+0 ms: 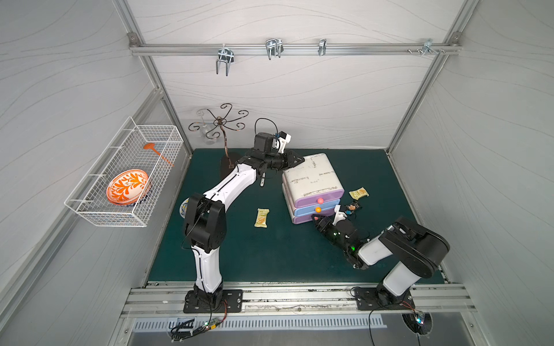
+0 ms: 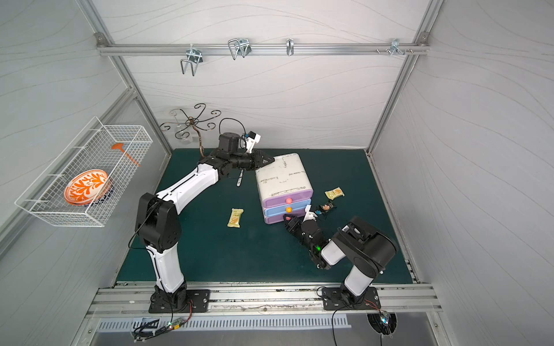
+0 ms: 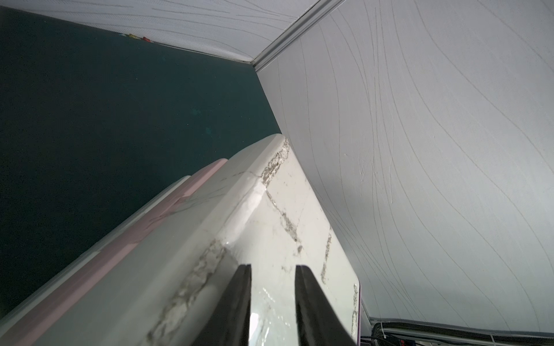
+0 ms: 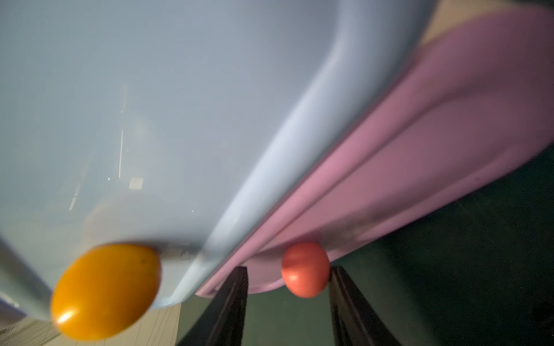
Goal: Take the cookies out of the drawer
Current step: Open the drawer in the storage box.
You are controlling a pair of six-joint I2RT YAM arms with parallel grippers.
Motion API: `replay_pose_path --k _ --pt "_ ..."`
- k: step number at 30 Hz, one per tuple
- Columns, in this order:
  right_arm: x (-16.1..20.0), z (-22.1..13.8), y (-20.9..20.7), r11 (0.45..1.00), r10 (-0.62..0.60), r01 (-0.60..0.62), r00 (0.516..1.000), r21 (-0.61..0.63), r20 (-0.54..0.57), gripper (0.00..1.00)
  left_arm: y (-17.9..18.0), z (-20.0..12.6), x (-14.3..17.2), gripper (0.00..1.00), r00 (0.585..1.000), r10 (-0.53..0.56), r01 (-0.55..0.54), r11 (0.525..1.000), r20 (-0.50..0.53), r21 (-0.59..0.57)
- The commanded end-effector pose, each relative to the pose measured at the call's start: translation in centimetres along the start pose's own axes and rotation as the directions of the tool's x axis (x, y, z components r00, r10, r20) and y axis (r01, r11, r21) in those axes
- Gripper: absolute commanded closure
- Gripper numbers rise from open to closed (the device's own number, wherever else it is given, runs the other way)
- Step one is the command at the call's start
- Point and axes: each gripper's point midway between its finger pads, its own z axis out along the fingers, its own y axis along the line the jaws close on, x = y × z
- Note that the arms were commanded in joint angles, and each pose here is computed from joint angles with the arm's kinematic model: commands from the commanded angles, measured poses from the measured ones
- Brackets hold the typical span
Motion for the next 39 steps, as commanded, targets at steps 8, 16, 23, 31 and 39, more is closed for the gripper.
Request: replay_pose_path --k 8,16,23,31,39 --pt "-0.2 1.0 -0.3 1.000 0.005 -0.005 1.000 -0.011 -0.006 0.55 8.2 1.7 7.1 0.68 0.961 -0.219 0.182 0.961 -0.168 -0.207" --pt "-1.1 1.2 -0.7 1.000 0.015 -0.015 1.000 -0.006 0.019 0.59 8.3 1.9 7.1 0.68 0.960 -0.220 0.183 0.961 -0.172 -0.206" --pt "-2.3 0.8 0.3 1.000 -0.002 0.003 0.999 -0.020 0.039 0.60 8.2 2.0 6.9 0.68 0.961 -0.220 0.184 0.962 -0.170 -0.203" --pt "-2.3 1.3 0.1 1.000 0.002 -0.002 1.000 -0.022 0.018 0.68 8.3 2.1 6.9 0.68 0.959 -0.226 0.190 0.961 -0.171 -0.203" --pt "-2.0 1.9 -0.2 0.998 0.034 -0.033 0.999 -0.047 0.014 0.74 8.4 2.1 7.1 0.68 0.958 -0.229 0.192 0.959 -0.174 -0.206"
